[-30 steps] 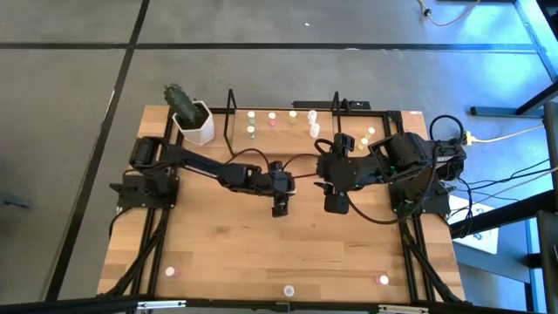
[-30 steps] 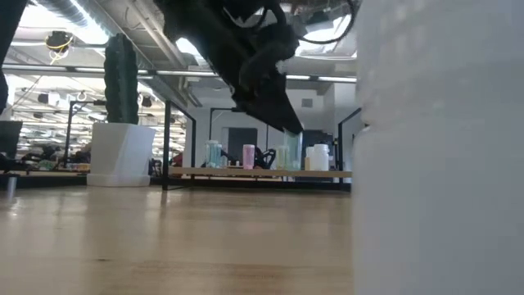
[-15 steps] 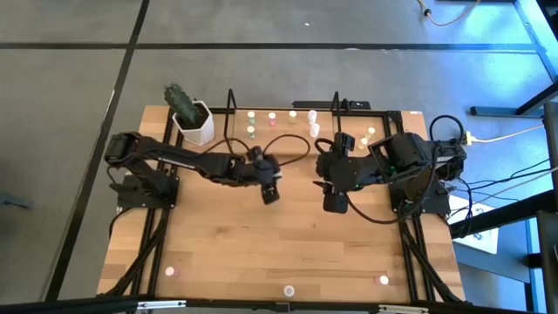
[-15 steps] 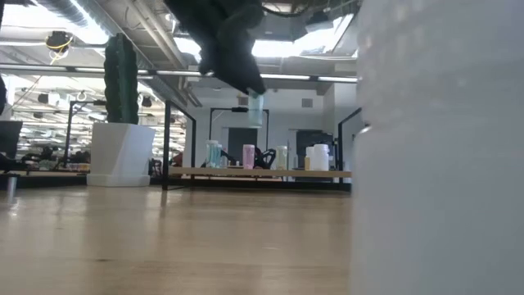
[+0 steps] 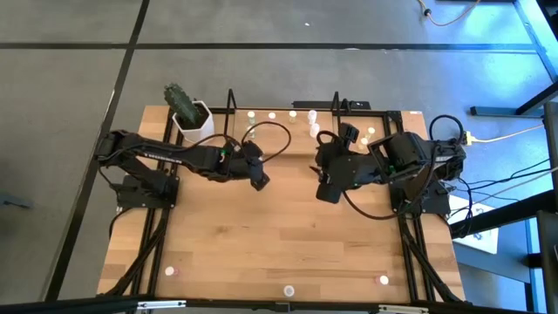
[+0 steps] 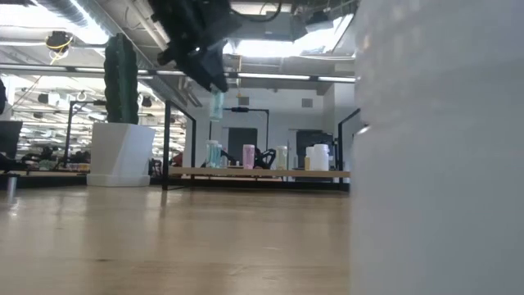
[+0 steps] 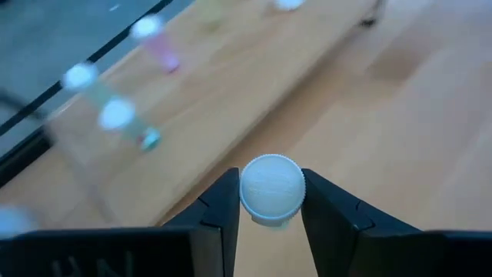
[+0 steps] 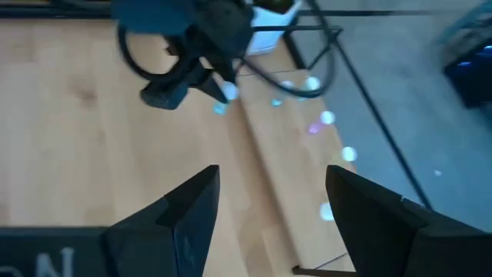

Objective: Pick and place medicine bottles onto shelf by color
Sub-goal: Put the blue pill bottle on the shelf aligned with the other blue pill bottle

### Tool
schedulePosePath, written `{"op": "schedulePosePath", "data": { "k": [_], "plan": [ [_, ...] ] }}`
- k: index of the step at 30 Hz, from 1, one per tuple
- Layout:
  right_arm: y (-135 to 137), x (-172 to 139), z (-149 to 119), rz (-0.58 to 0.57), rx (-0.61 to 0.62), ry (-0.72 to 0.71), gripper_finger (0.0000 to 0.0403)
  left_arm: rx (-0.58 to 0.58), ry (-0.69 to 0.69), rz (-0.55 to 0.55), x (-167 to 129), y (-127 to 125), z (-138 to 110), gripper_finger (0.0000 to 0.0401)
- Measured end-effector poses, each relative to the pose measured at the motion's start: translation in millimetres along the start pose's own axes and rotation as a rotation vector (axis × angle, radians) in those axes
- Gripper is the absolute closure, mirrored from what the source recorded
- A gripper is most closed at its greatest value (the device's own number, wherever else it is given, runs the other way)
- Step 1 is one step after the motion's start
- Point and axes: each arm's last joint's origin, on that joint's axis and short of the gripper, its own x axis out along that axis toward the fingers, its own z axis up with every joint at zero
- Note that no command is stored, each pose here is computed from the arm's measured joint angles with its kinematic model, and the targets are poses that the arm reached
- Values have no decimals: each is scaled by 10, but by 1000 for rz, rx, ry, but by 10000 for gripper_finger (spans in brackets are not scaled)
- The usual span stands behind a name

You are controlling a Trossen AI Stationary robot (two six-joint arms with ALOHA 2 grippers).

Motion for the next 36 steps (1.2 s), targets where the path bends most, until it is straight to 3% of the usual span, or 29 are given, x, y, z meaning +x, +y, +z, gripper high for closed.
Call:
{"op": "schedulePosePath", "data": {
  "k": [6, 19, 28, 36],
  "plan": [
    [-41, 45, 19, -89, 2, -17, 163, -90, 32, 112, 100, 163, 18, 294],
    [-98, 84, 34, -108, 13, -11, 163, -202, 70, 215, 445, 474, 182, 294],
    [-97, 84, 33, -106, 12, -10, 163, -15, 71, 117, 615, 350, 216, 294],
    [-98, 84, 33, -107, 12, -10, 163, 172, 87, 106, 620, 358, 216, 294]
  ]
}}
